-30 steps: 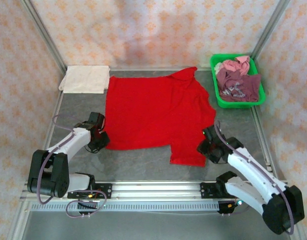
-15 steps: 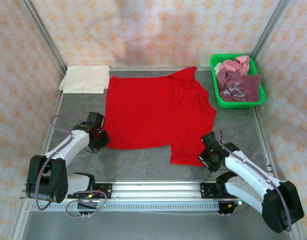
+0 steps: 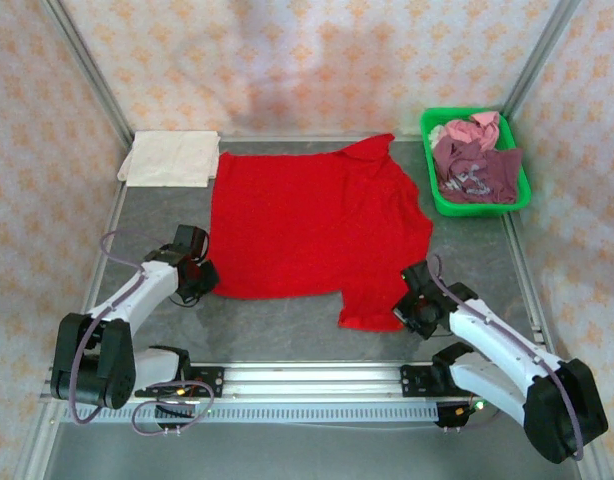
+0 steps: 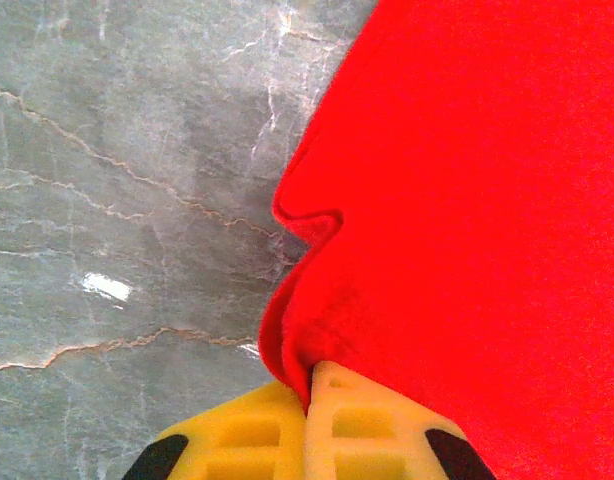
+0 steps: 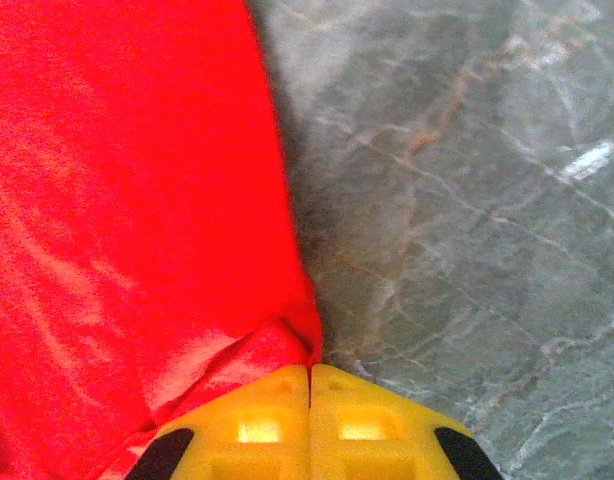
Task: Fold and stack the t-shirts
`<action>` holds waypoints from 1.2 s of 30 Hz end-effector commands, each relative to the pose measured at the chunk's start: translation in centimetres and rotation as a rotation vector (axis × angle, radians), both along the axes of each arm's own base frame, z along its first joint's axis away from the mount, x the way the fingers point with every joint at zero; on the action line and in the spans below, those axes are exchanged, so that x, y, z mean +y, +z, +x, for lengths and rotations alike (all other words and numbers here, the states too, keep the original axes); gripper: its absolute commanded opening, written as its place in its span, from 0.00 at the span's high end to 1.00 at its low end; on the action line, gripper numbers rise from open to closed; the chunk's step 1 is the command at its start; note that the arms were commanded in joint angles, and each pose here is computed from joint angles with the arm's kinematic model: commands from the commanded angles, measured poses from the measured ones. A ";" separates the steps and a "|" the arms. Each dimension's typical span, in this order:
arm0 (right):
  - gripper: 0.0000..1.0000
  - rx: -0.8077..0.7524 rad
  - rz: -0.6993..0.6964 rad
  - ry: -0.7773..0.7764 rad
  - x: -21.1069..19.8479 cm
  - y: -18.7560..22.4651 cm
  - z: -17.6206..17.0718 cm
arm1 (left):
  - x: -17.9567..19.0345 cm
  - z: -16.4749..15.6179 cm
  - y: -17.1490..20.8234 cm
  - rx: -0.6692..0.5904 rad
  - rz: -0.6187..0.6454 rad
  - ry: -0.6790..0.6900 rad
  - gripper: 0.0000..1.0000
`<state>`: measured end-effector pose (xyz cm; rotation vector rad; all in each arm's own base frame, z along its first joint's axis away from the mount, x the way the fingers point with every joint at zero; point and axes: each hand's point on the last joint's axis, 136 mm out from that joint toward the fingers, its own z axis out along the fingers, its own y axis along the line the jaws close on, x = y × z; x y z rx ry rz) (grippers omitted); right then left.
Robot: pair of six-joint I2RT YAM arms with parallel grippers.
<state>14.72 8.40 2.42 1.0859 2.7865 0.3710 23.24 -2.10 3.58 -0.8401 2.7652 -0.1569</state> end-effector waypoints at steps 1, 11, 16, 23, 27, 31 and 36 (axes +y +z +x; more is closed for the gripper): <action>1.00 -0.044 -0.015 0.028 0.1 1.7 1.1 | 0.0 -0.4 0.5 -0.006 0.005 0.002 1.00; 1.00 -0.156 -0.147 0.072 -1.6 6.3 3.5 | 0.4 -0.2 2.2 -0.012 0.008 0.011 1.00; 1.00 -0.344 -0.114 0.108 -0.7 9.5 6.3 | 0.0 0.8 3.4 -0.024 -0.013 -0.003 1.00; 1.00 -0.518 -0.148 0.141 -0.4 14.1 9.5 | -0.4 1.8 5.2 -0.029 -0.031 -0.023 1.00; 1.00 -0.578 -0.148 0.115 -0.8 15.7 10.6 | 0.0 1.9 5.2 -0.041 -0.018 -0.010 1.00; 1.00 -0.609 -0.113 0.088 -0.8 16.5 12.0 | 0.0 2.4 4.6 -0.024 -0.027 -0.012 1.00; 1.00 -0.643 -0.114 0.063 -1.6 17.8 13.5 | 0.8 3.7 4.9 -0.055 -0.014 0.001 1.00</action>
